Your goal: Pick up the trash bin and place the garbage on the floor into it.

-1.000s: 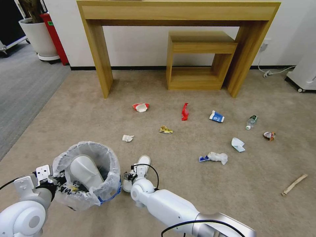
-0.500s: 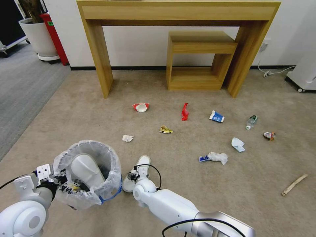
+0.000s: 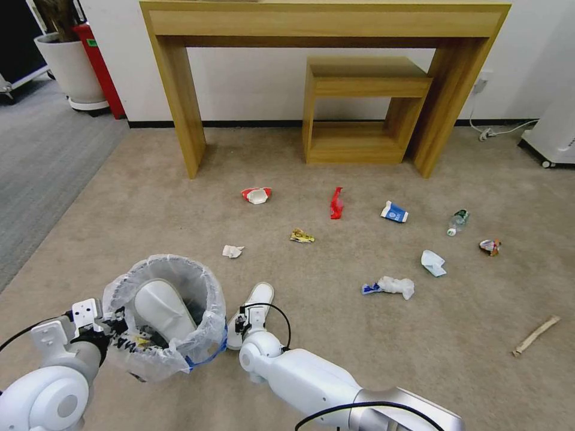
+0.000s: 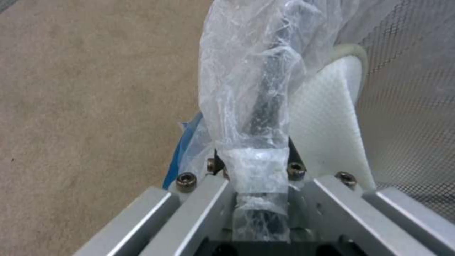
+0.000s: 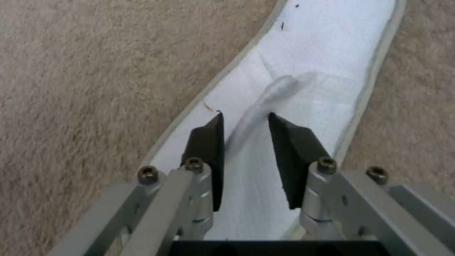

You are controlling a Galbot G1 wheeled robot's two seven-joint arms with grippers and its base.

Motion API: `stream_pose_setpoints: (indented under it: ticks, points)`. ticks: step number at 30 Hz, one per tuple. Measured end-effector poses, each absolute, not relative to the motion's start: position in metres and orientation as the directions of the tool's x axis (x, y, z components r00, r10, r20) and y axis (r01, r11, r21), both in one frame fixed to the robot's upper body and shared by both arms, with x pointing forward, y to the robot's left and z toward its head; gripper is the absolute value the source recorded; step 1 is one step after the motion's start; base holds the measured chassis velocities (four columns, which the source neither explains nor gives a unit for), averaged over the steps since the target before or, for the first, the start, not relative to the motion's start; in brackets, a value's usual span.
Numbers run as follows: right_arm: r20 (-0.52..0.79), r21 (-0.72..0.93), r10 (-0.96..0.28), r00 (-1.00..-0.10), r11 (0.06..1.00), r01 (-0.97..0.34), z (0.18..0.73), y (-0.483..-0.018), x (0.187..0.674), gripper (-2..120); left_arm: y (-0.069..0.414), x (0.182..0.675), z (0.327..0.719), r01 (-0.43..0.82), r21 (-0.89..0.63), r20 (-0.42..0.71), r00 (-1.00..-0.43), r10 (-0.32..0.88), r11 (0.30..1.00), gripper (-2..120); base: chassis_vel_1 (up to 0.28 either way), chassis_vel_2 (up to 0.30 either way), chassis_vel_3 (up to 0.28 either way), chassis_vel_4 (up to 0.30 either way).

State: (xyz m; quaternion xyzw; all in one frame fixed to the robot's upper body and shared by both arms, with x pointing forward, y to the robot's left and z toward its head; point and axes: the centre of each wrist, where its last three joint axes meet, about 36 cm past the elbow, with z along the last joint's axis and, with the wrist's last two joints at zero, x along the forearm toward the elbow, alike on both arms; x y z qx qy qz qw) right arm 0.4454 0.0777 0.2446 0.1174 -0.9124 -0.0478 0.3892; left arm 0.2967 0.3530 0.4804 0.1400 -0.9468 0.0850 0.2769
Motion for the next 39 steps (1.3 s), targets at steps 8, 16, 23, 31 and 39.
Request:
stream_pose_setpoints:
  ticks: [8, 16, 23, 31, 39]
  points:
    - [0.696, 0.175, -0.254, -0.671, 0.967, -0.185, 0.24, 0.076, 0.444, 0, 0.352, 0.297, 0.477, -0.312, -0.084, 0.547, -0.808, -0.218, 0.946, 1, 0.0, 0.0, 0.0, 0.0]
    - [0.679, 0.179, -0.267, -0.684, 0.964, -0.198, 0.24, 0.061, 0.446, 0, 0.354, 0.299, 0.475, -0.317, -0.083, 0.548, -0.806, -0.223, 0.945, 1, 0.0, 0.0, 0.0, 0.0]
    - [0.606, 0.233, -0.303, -0.736, 0.952, -0.2, 0.267, 0.019, 0.452, 0, 0.357, 0.3, 0.474, -0.32, -0.078, 0.549, -0.804, -0.227, 0.944, 1, 0.0, 0.0, 0.0, 0.0]
    - [0.341, 0.347, -0.408, -0.847, 0.892, -0.29, 0.351, -0.044, 0.459, 0, 0.355, 0.3, 0.476, -0.319, -0.081, 0.547, -0.806, -0.226, 0.944, 1, 0.0, 0.0, 0.0, 0.0]
    - [0.043, 0.312, -0.542, -0.84, 0.806, -0.504, 0.432, -0.098, 0.453, 0, 0.347, 0.298, 0.48, -0.31, -0.093, 0.54, -0.814, -0.213, 0.946, 1, 0.0, 0.0, 0.0, 0.0]
